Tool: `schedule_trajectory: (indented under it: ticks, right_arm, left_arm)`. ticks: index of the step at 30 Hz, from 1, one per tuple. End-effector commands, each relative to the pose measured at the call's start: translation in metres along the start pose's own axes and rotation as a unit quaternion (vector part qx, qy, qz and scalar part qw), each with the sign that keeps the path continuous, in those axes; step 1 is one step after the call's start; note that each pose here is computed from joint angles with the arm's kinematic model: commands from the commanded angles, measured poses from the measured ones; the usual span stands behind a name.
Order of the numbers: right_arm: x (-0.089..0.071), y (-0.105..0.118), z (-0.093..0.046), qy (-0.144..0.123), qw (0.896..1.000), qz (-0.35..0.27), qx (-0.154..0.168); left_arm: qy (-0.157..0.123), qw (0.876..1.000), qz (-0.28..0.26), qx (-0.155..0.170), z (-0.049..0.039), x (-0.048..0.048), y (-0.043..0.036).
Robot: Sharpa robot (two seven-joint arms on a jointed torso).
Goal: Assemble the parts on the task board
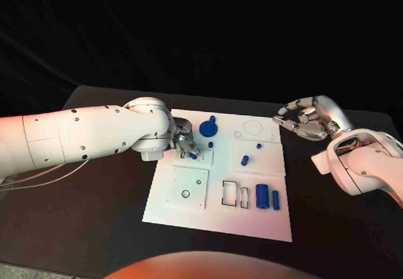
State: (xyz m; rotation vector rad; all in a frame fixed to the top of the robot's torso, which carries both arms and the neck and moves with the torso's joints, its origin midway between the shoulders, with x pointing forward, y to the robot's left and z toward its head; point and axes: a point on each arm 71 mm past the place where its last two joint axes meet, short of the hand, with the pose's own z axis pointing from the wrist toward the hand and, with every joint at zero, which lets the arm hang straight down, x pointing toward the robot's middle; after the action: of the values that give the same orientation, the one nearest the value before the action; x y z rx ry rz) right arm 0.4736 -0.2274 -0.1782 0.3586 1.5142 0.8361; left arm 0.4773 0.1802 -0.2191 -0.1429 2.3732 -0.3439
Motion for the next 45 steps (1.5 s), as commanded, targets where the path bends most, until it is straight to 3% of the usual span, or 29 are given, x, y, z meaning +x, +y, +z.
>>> schedule_trajectory:
  ticks: [1, 45]
  right_arm:
    - [0.0009, 0.0008, -0.0002, 0.004, 1.0, -0.001, -0.005]
    - [-0.0003, 0.0002, -0.0014, 0.002, 1.0, 0.0, -0.004]
  left_arm:
    - [0.018, 0.999, 0.035, -0.009, 0.0016, 0.0069, 0.0005]
    - [0.041, 0.999, 0.02, -0.022, 0.0046, 0.009, 0.0]
